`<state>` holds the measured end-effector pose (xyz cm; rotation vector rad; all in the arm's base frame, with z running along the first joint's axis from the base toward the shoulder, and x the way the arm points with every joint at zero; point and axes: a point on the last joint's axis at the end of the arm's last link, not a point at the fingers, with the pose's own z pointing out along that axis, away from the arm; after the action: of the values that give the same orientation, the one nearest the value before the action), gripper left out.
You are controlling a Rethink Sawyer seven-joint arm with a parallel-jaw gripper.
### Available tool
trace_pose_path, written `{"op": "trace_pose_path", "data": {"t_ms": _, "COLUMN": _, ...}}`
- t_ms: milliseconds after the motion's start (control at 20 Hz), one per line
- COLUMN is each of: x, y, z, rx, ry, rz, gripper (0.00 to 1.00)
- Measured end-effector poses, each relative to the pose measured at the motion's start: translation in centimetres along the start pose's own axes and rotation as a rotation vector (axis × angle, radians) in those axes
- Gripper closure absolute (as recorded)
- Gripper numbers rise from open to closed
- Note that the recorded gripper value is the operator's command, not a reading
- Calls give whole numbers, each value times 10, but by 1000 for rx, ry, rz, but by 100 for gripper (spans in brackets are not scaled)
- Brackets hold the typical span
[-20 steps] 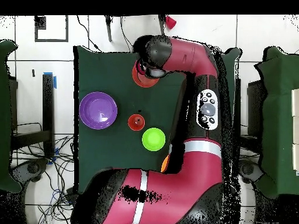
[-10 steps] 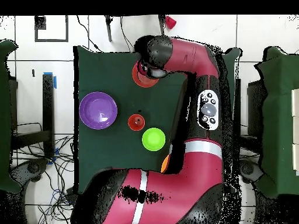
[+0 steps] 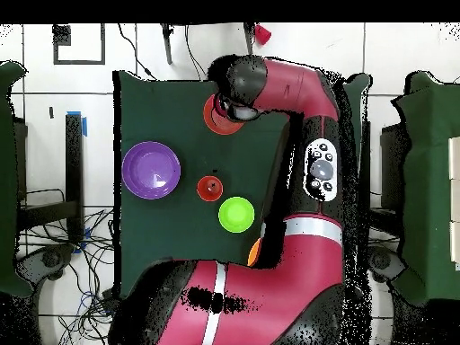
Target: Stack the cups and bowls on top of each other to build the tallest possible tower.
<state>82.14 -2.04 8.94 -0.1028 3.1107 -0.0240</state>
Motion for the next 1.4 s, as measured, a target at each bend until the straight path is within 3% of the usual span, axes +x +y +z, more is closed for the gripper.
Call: {"op": "trace_pose_path", "data": {"t_ms": 1400, "x": 1, "y": 12, "z": 0, "rx": 14, "ry": 5, "rz": -18, "gripper": 100}}
